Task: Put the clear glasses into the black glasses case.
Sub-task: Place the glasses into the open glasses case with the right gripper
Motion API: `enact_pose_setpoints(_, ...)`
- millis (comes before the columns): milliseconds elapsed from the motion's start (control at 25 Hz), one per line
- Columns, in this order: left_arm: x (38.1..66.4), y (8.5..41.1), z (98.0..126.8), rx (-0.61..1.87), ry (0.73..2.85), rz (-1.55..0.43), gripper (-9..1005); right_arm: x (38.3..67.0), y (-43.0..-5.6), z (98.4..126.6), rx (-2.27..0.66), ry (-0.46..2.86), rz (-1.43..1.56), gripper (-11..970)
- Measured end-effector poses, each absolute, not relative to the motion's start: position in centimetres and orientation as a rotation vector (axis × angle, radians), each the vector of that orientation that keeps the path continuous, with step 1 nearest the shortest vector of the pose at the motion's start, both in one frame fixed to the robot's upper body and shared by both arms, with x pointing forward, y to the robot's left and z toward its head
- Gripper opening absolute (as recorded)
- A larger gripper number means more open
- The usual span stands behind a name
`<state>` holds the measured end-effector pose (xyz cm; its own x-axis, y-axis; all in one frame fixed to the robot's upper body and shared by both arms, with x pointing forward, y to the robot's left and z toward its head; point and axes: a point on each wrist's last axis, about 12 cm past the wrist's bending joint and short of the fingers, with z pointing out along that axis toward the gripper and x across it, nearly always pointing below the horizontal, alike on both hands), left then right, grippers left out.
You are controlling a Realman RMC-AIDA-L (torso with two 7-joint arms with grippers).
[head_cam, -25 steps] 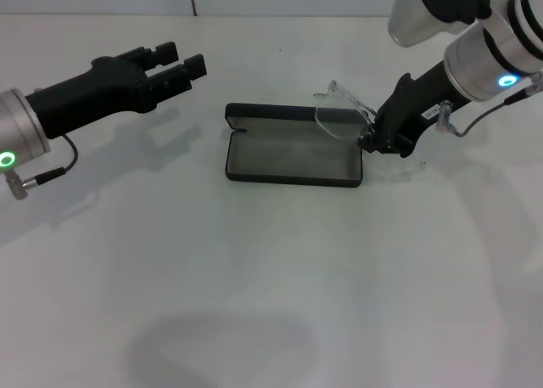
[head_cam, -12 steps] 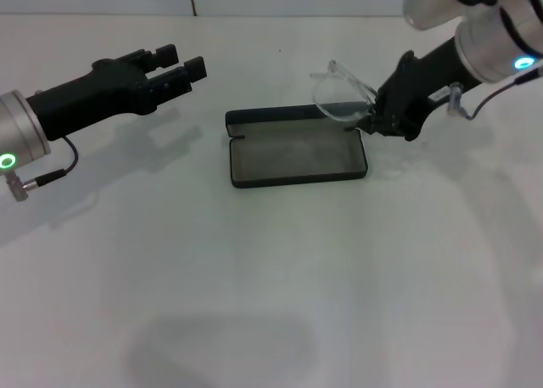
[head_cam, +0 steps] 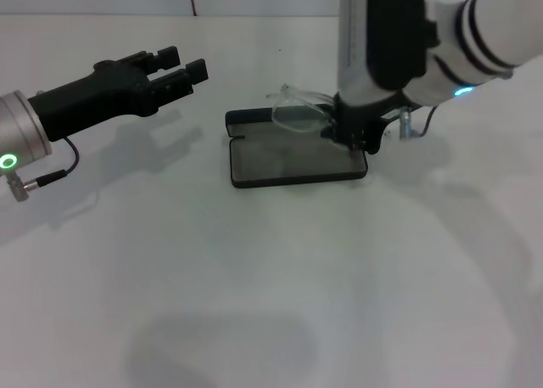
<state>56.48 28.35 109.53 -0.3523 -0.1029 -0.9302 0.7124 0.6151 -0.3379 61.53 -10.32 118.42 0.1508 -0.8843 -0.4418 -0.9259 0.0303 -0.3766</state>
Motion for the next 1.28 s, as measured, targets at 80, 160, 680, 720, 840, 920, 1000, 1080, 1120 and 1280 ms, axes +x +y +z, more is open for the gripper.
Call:
enact_pose_setpoints(80,56.5,28.4,109.5,0.501,1.734,-0.918,638,61.3,-9.7,117.9,-1.871,1.689,0.048,108)
enact_pose_setpoints(160,56.4,28.5,109.5,0.499,1.734,-0.914,638,61.1,-9.4,117.4,-1.889,1.665,0.015,108)
enact_pose_setpoints(680,56.5,28.9,109.4,0.487,1.745,-0.890,638,59.2,-8.4,114.7,-1.948,1.498,-0.149,107)
enact_pose_setpoints(720,56.6,28.9,109.4,0.484,1.748,-0.883,638,59.1,-8.4,114.5,-1.948,1.484,-0.158,107)
enact_pose_setpoints(840,56.7,29.0,109.3,0.474,1.755,-0.869,638,58.4,-8.3,113.7,-1.954,1.446,-0.180,108)
enact_pose_setpoints(920,56.7,29.1,109.2,0.468,1.760,-0.863,638,58.0,-8.3,113.1,-1.963,1.416,-0.206,108)
enact_pose_setpoints(1000,56.7,29.1,109.1,0.465,1.762,-0.861,638,57.7,-8.4,112.6,-1.970,1.379,-0.239,108)
enact_pose_setpoints(1080,56.7,29.1,109.1,0.464,1.763,-0.861,638,57.5,-8.4,112.2,-1.969,1.352,-0.265,108)
enact_pose_setpoints(1120,56.7,29.1,109.1,0.464,1.763,-0.861,638,57.4,-8.5,112.1,-1.965,1.338,-0.277,108)
enact_pose_setpoints(1280,56.7,29.1,109.1,0.465,1.763,-0.862,638,57.4,-8.6,111.9,-1.949,1.323,-0.293,107)
